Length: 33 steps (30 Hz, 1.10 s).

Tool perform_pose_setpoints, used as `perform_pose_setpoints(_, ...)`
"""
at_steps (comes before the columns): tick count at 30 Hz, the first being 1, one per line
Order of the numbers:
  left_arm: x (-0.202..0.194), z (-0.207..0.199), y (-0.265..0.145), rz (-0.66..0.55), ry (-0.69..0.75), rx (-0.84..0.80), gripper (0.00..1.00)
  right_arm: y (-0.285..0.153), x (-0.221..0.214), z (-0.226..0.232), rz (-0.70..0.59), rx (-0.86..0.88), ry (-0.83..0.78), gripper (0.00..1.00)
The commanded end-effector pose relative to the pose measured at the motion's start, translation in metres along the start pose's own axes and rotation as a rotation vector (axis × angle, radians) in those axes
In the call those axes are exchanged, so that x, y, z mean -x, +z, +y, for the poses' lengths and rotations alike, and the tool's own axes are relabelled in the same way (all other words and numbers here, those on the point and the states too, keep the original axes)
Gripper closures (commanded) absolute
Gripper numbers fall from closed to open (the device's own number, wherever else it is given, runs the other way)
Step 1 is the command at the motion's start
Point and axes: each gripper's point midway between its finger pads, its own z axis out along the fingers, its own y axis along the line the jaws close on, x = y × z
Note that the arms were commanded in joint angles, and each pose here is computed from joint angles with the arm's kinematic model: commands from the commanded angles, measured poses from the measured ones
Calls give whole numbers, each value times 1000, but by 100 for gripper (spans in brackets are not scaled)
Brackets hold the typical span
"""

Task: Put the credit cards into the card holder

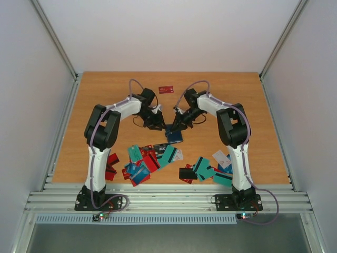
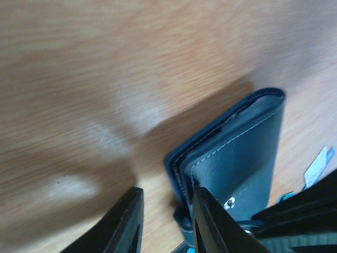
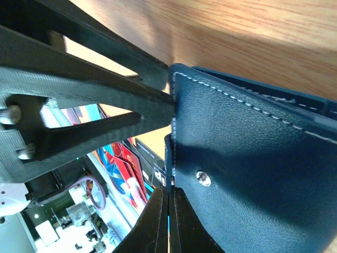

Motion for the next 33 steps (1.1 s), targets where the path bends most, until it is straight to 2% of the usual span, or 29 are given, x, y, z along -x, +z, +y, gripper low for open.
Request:
perform_pose_setpoints(1, -12, 5, 7, 73, 39, 18, 72, 4, 2, 1, 13, -4, -22, 99)
perform_pose_setpoints(26, -15, 7, 8, 84, 90, 70, 73, 14, 1, -33, 40, -124, 41, 99)
perform_pose_setpoints(33, -7, -13, -16, 1, 140, 65, 73, 14, 1, -43, 40, -165, 51, 99)
